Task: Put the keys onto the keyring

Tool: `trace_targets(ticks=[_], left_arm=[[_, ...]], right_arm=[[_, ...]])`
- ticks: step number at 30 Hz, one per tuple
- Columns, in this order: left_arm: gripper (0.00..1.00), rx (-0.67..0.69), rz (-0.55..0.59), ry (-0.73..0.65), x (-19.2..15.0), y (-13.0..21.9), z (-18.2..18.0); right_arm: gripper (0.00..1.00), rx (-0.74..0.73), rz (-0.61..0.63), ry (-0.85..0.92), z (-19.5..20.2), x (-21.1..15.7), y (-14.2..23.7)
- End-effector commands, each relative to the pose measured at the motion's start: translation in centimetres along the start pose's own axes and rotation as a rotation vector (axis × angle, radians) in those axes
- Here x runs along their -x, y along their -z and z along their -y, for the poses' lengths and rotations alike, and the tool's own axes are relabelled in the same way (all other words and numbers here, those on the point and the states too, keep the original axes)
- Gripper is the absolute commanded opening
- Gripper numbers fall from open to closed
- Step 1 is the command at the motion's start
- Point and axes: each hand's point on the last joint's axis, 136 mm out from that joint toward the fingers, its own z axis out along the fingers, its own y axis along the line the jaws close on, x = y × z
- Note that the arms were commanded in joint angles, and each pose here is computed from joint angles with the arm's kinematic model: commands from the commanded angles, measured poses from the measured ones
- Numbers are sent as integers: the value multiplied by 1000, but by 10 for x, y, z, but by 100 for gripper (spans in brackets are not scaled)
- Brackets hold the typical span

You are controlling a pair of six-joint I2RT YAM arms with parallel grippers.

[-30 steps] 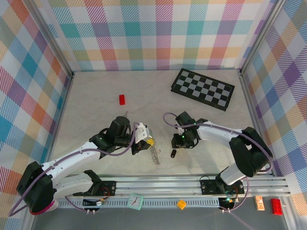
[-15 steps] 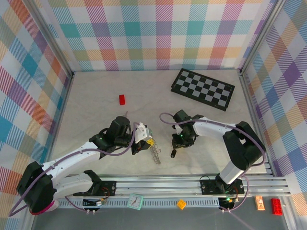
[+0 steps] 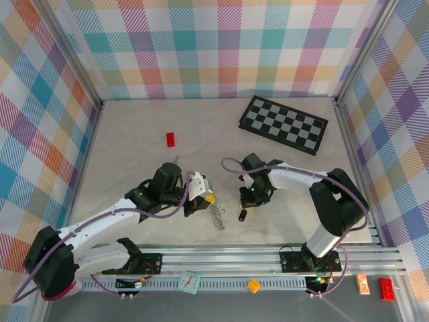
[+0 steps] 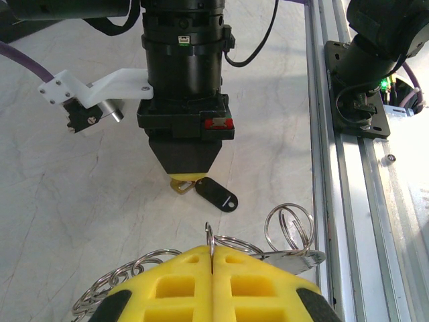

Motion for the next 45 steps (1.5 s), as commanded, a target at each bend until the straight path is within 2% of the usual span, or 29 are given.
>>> trace_targets(ticks=[1, 10, 13, 15, 27, 40, 45], left_arm=[[0, 2, 39, -29, 14, 4, 1], [0, 5, 39, -30, 14, 4, 0], [0, 4, 39, -30, 14, 3, 1], [0, 4, 39, -29, 14, 3, 1], [0, 3, 39, -28, 14, 3, 0], [0, 5, 39, -28, 14, 3, 0], [0, 4, 38, -29, 14, 3, 0]], right_arm=[[2, 8, -27, 0, -1, -2, 1], [0, 11, -34, 23, -2, -4, 5], [9, 13, -50, 23, -2, -6, 2], [11, 13, -51, 25, -1, -6, 1], [13, 19, -67, 31, -3, -6, 0], [8, 12, -78, 34, -2, -8, -1], [12, 16, -77, 36, -3, -8, 0]])
